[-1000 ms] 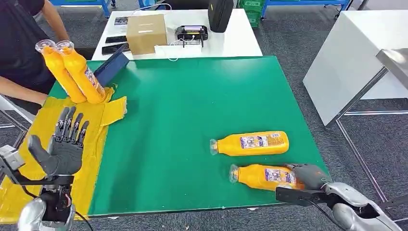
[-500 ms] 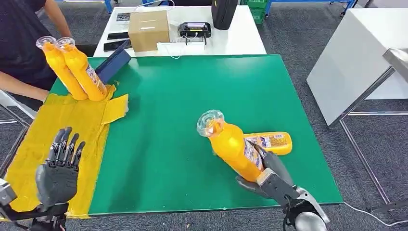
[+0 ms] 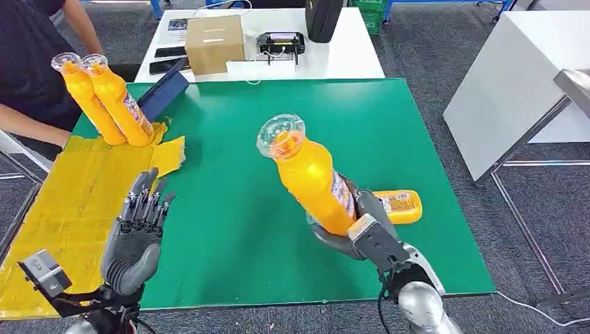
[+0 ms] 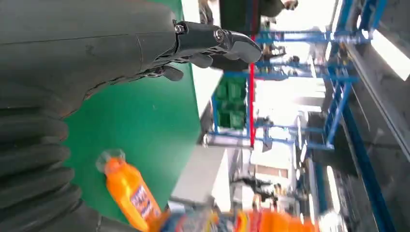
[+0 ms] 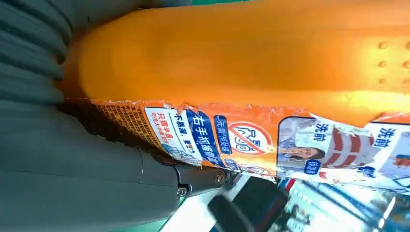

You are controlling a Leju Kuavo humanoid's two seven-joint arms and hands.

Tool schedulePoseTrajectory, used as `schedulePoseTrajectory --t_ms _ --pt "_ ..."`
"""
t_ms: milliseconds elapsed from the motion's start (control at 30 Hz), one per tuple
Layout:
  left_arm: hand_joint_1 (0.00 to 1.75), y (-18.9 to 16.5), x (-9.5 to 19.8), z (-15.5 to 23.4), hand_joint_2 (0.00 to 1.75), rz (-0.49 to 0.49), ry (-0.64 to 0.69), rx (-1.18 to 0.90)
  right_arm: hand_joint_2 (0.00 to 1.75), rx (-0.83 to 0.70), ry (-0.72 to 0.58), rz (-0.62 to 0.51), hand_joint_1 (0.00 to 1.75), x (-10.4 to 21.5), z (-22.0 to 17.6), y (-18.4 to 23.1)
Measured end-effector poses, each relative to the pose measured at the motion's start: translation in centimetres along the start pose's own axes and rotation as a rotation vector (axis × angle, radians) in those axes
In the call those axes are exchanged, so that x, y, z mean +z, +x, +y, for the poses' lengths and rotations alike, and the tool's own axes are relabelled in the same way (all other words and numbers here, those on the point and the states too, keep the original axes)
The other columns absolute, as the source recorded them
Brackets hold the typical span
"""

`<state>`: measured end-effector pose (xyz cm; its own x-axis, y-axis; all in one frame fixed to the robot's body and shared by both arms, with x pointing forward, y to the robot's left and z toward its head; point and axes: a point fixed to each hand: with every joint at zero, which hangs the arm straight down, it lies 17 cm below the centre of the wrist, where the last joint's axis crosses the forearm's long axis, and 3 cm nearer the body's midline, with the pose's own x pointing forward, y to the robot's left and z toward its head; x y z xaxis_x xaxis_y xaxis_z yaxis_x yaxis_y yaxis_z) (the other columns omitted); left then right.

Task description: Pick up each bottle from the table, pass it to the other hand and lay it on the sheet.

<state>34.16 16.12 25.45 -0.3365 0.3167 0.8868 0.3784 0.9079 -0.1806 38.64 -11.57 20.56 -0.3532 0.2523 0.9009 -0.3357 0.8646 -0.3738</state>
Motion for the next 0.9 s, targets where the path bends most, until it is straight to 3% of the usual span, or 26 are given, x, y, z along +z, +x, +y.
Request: schedulePoseTrajectory --t_ms 433,900 --pt "0.00 0.7 -1.2 -3.4 1.75 -0.023 -0.094 0.056 1.75 0.038 0.166 -0.026 1.75 -2.4 6.5 1.8" --pt "0.00 0.7 -0.8 -3.9 1.75 -0.019 -0.110 0.113 1.75 0.153 0.372 -0.114 1.75 -1.5 13.4 4.4"
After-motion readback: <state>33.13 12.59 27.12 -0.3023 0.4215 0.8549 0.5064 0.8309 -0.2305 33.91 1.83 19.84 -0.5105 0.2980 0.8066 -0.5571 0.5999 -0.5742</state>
